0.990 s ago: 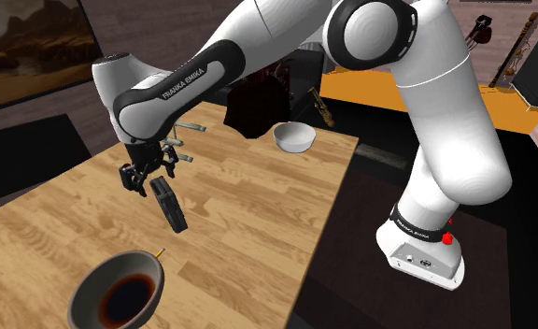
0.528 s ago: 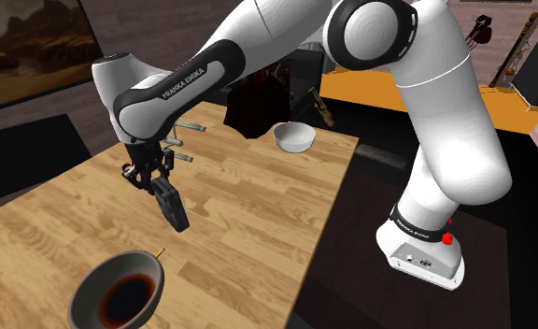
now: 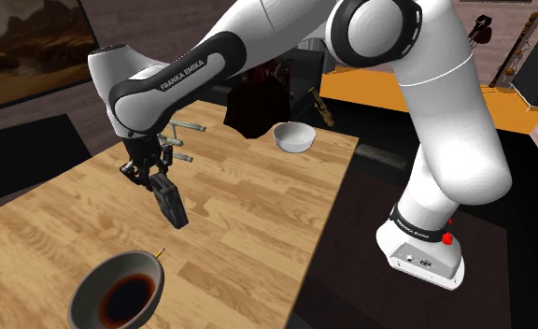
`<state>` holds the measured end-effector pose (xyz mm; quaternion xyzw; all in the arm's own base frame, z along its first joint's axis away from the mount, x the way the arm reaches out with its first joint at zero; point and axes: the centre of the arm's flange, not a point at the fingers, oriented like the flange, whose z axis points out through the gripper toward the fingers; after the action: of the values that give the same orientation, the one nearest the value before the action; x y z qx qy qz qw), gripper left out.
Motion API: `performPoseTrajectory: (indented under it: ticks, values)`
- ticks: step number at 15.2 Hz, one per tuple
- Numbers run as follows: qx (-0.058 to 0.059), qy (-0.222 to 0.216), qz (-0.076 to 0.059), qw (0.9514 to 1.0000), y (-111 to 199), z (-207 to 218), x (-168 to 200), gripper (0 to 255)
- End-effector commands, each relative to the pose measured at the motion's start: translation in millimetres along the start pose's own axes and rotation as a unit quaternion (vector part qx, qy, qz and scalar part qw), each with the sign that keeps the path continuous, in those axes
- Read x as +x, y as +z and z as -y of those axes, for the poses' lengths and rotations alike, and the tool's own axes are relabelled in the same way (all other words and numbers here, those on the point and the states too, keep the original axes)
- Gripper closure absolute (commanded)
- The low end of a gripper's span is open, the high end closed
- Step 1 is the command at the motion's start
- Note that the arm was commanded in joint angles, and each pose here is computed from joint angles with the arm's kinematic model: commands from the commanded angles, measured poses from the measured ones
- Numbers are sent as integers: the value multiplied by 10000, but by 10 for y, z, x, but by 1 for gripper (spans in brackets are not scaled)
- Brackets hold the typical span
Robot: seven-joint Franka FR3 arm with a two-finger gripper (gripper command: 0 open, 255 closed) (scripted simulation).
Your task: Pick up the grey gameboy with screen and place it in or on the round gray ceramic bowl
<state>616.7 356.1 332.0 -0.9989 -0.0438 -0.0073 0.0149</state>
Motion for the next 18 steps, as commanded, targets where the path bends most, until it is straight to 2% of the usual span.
performPoseTrajectory:
  ticks: [1, 18]
  values:
    - [1, -1, -2, 10000, -98, 2, 5, 255]
    - [0, -1, -2, 10000, -995, 28, 20, 255]
